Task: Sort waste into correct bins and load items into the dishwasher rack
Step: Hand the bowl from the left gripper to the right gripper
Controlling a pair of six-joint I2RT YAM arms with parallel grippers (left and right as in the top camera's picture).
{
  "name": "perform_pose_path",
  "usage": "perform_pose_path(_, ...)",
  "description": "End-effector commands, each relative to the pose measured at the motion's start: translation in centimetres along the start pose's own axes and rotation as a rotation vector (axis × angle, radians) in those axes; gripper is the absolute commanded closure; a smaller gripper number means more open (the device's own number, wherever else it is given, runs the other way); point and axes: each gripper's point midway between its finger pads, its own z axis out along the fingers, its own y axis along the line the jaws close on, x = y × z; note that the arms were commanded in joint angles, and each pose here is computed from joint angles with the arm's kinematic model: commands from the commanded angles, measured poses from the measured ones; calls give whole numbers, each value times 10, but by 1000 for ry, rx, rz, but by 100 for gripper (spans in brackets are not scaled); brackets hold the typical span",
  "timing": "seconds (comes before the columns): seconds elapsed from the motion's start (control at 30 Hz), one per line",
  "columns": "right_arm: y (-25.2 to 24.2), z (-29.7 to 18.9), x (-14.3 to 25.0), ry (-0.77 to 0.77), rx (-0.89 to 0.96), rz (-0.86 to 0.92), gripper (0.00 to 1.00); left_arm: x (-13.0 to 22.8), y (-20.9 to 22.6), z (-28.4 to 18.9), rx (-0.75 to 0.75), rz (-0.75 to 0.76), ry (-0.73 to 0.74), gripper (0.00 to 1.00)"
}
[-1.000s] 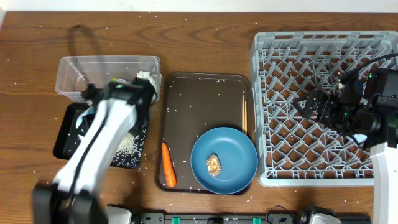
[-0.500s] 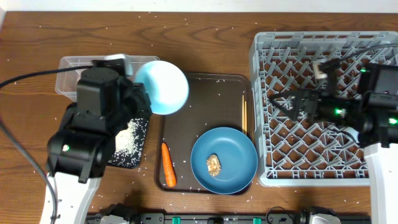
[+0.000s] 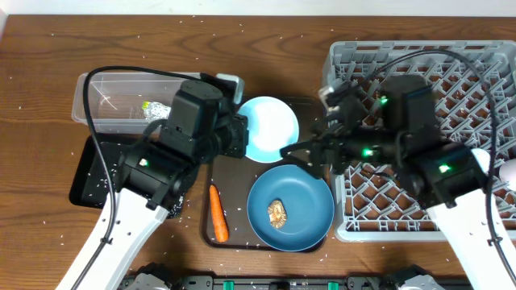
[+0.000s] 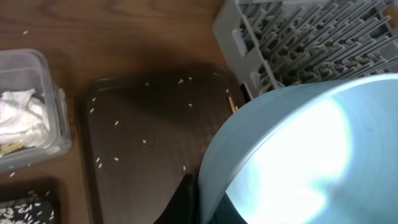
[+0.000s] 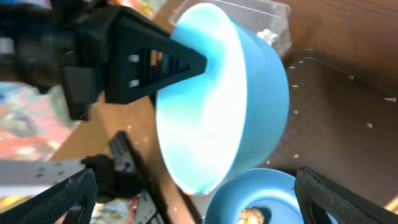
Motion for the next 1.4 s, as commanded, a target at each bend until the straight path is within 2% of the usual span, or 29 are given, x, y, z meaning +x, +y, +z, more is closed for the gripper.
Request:
perform_pose_path(0.0,-26,5,-3,-21,194,46,5,-6,-5,-2,-4,30,-26,94)
perform_pose_path(0.27,-40,29,-3,8,230,38,14,4,-37,-1,67,93,-11,94)
perform_pose_path(0.47,-38,40,-5,17,183,38,43,5,-40,-1,48,111,-16,94)
perform_pose_path(0.5,-38,40,-5,17,183,38,51,5,-39,-1,39,111,-19,94)
perform_pose_path(0.67,-38,40,-4,21,184,40,67,0,-30,-1,-13,111,-42,94)
perform_pose_path(1.0,-39,40,-1,33,188,48,82,-7,-32,-1,-10,110,-71,91)
perform_pose_path(1.03,-39,40,0,36,189,51,82,-7,-32,-1,-9,110,-71,88)
perform_pose_path(1.13,-40,39,2,43,191,55,81,-7,-32,-1,-9,110,-73,87)
perform_pose_path(1.17,-40,39,3,47,191,53,81,-7,-32,-1,-8,110,-74,83)
perform_pose_path(1.23,-41,39,4,53,199,52,81,-7,-32,-1,-8,110,-74,68)
perform_pose_path(1.37,-52,33,7,54,272,57,82,-8,-29,-1,-22,110,-79,54)
